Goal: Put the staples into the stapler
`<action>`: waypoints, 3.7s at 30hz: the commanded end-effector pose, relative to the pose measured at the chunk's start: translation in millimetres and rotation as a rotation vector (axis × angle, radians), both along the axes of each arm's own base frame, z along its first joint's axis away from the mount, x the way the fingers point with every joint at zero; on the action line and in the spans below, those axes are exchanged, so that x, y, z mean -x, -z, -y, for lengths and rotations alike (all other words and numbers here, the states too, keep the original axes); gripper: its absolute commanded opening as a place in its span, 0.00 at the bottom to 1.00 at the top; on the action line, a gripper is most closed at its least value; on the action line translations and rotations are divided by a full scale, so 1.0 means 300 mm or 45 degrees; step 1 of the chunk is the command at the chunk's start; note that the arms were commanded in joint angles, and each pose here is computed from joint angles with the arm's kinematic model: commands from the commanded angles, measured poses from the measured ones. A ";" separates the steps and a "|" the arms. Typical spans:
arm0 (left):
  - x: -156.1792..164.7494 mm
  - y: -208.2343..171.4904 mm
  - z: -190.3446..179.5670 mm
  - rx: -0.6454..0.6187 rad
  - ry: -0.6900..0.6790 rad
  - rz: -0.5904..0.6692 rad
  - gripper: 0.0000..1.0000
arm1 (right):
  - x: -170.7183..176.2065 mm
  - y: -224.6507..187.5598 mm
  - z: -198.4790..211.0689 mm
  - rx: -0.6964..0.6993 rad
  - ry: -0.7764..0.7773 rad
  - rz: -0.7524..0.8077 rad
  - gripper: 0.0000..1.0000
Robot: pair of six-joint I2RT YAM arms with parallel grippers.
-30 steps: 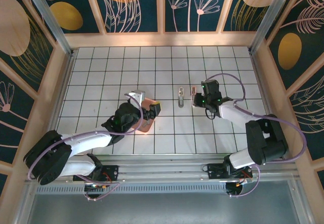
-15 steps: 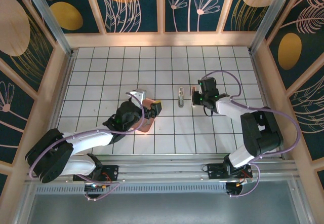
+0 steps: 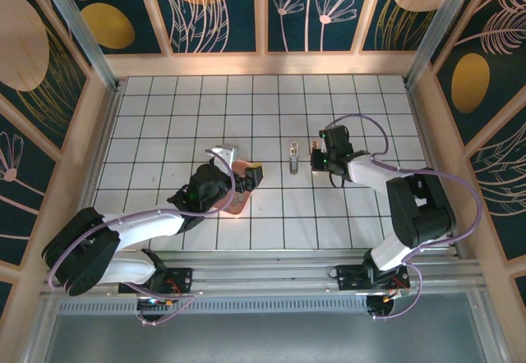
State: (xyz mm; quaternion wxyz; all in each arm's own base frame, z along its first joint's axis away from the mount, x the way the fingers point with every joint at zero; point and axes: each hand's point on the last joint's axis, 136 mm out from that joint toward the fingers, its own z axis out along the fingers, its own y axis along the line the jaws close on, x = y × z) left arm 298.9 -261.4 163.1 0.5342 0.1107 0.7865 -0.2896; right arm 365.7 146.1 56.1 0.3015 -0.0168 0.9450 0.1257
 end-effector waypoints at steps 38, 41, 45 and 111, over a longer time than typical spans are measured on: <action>-0.008 -0.037 0.025 0.004 0.043 0.035 0.94 | 0.010 0.051 0.002 0.070 -0.014 -0.092 0.20; -0.007 -0.039 0.027 0.006 0.046 0.037 0.94 | 0.010 0.053 0.006 0.075 -0.008 -0.095 0.22; -0.007 -0.039 0.025 0.004 0.045 0.038 0.94 | 0.009 0.050 0.008 0.084 -0.002 -0.095 0.20; -0.003 -0.039 0.032 -0.001 0.061 0.040 0.94 | 0.018 0.064 0.008 0.123 -0.006 -0.147 0.20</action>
